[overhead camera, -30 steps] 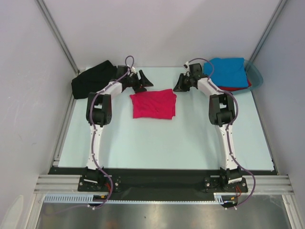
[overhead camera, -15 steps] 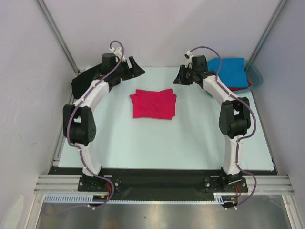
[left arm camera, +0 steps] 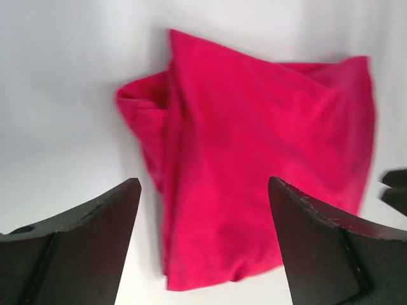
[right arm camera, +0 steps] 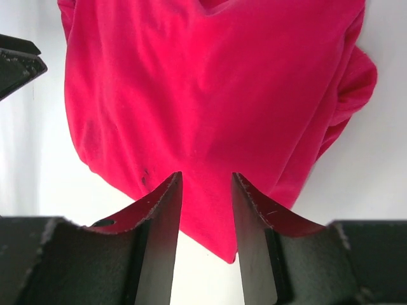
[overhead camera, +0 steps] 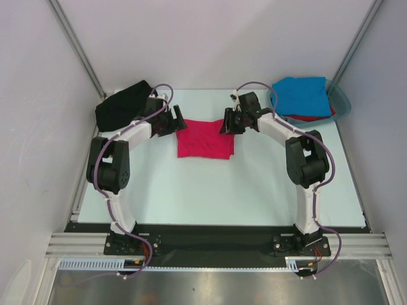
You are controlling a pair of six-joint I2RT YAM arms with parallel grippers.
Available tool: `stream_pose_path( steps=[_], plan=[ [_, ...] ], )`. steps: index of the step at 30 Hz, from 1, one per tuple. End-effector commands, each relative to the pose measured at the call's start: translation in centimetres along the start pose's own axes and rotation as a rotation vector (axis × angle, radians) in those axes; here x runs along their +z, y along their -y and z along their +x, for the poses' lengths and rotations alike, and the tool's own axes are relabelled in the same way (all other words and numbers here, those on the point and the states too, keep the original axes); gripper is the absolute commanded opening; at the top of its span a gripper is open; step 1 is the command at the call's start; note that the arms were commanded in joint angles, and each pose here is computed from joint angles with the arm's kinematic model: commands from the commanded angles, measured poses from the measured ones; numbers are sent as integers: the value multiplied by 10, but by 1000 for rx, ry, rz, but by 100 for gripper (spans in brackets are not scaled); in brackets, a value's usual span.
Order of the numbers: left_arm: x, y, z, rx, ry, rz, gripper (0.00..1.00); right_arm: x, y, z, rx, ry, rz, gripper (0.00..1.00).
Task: Fold and stack the t-shirts
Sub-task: Fold the tshirt
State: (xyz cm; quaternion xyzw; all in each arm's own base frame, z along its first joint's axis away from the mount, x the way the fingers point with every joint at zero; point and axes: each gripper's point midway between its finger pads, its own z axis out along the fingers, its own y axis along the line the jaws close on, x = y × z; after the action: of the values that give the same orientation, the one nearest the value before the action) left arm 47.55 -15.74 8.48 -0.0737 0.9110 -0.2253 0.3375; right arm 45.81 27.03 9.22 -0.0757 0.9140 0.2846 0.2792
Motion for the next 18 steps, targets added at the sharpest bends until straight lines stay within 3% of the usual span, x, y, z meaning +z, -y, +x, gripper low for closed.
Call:
stream_pose_path(
  steps=[1, 6, 18],
  plan=[
    [-2, -14, -28, 47, 98, -118, 88, 1, 4, -9, -15, 28, 13, 42],
    [5, -24, -36, 71, 101, -175, 89, 3, 8, -4, -11, 17, 20, 43],
    [42, -11, -29, 87, 45, -118, 88, 9, 16, 3, 12, -4, 28, 43]
  ],
)
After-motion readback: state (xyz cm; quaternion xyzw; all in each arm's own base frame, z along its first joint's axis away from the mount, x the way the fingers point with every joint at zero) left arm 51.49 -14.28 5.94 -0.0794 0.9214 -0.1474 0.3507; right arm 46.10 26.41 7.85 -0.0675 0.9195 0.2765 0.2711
